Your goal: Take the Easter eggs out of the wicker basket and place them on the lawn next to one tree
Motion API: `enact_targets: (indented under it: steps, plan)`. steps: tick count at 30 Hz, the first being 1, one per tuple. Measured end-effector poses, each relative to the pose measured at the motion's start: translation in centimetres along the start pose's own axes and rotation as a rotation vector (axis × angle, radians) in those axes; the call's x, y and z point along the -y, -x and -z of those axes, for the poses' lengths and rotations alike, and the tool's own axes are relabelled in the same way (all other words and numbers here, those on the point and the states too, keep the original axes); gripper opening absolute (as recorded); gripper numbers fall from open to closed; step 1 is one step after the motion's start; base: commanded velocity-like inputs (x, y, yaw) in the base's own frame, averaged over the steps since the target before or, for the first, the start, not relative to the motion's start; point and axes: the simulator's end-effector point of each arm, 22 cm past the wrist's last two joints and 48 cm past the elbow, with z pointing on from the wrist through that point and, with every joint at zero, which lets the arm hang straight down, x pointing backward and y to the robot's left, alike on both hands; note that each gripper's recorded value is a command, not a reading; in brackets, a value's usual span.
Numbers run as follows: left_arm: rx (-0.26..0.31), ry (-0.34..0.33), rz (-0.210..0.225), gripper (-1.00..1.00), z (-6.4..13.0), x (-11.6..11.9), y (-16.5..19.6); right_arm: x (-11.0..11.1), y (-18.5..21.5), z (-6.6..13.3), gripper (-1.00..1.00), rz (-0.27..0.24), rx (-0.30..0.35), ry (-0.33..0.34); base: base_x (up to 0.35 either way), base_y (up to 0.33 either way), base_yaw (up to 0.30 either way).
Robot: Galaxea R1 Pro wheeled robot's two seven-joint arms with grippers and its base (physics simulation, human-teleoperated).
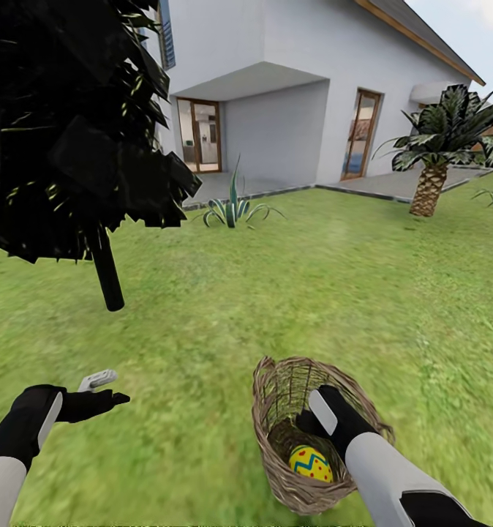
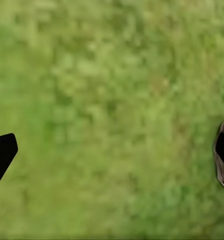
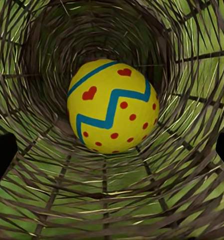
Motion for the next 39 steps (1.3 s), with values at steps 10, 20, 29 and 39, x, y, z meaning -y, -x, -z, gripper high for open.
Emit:
enact_targets:
  steps: [10,20,29,39]
  plan:
    - [-0.014,0.005,0.003,1.00,-0.6,-0.3,-0.5,0.1,-0.5,-0.7,1.00,0.002,-0.016,-0.005,0.167,0.045,0.000]
    - [-0.030,0.008,0.005,1.00,-1.3,-0.5,-1.1,0.5,-1.3,-1.5,1.00,0.015,-0.045,-0.018,0.010,0.002,0.000]
    - [-0.044,0.012,0.008,1.00,-1.9,-0.8,-1.7,0.5,-2.7,-2.1,1.00,0.038,-0.098,-0.018,0.000,0.000,0.000]
    - [-0.059,0.016,0.011,1.00,-2.5,-1.1,-2.2,0.6,-2.9,-2.8,1.00,0.039,-0.105,-0.024,0.062,0.000,0.000]
